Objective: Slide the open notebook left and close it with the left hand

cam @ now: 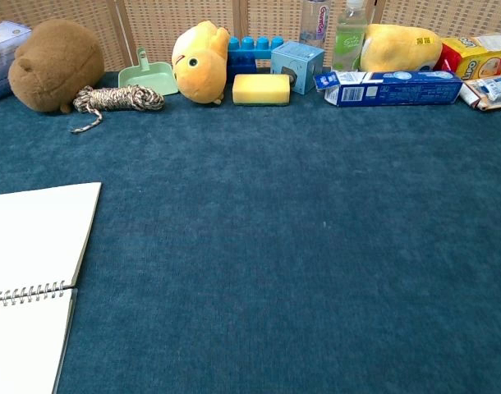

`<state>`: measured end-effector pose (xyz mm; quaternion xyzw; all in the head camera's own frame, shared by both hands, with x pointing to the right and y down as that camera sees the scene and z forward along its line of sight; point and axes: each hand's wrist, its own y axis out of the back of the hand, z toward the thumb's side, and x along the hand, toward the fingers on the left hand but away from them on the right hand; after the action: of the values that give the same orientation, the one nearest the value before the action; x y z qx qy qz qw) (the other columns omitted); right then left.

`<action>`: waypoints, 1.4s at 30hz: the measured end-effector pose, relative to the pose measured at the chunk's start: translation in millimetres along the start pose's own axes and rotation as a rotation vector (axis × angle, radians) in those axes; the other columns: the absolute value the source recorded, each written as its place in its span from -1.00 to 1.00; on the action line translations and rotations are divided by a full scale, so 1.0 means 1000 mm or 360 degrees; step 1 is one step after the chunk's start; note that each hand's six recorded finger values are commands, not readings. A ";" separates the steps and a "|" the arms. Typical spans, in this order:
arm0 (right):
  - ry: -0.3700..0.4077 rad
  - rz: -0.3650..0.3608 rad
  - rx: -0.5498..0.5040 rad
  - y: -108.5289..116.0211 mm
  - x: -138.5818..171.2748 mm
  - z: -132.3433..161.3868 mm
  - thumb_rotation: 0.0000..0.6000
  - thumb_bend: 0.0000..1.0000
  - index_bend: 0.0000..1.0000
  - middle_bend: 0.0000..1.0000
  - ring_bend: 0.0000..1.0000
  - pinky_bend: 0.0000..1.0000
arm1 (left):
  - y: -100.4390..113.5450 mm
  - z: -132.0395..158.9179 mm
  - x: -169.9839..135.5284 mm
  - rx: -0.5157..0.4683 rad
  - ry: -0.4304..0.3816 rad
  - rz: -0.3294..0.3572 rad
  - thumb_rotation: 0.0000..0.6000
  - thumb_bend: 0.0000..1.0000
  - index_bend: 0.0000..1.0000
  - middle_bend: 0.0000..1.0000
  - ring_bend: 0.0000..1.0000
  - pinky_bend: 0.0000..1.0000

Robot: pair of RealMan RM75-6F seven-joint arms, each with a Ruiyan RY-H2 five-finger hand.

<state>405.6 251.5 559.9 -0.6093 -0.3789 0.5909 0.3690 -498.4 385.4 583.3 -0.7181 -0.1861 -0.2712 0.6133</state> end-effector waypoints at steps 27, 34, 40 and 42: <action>-0.0004 0.0005 -0.0004 0.000 0.000 0.000 1.00 -1.00 -1.00 -1.00 -1.00 -1.00 | 0.042 0.010 0.044 0.0132 -0.0139 0.0342 0.61 -0.91 -1.00 -1.00 -1.00 -0.88; -0.0011 -0.0002 -0.0014 0.003 0.000 -0.002 1.00 -1.00 -1.00 -1.00 -1.00 -1.00 | 0.040 0.025 0.056 0.0110 -0.0192 0.0274 0.60 -0.91 -1.00 -1.00 -1.00 -0.87; -0.0005 0.0001 -0.0011 0.002 0.000 -0.002 1.00 -1.00 -1.00 -1.00 -1.00 -1.00 | 0.035 0.006 0.057 0.0003 0.0028 0.0144 0.60 -0.91 -1.00 -1.00 -1.00 -0.86; -0.0007 0.0000 -0.0011 0.002 0.000 -0.002 1.00 -1.00 -1.00 -1.00 -1.00 -1.00 | 0.034 -0.005 0.056 -0.0056 0.0117 0.0098 0.59 -0.91 -1.00 -1.00 -1.00 -0.86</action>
<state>407.3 250.7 557.6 -0.6092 -0.3816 0.5910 0.3660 -435.3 371.0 592.1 -0.7237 -0.1365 -0.2817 0.6150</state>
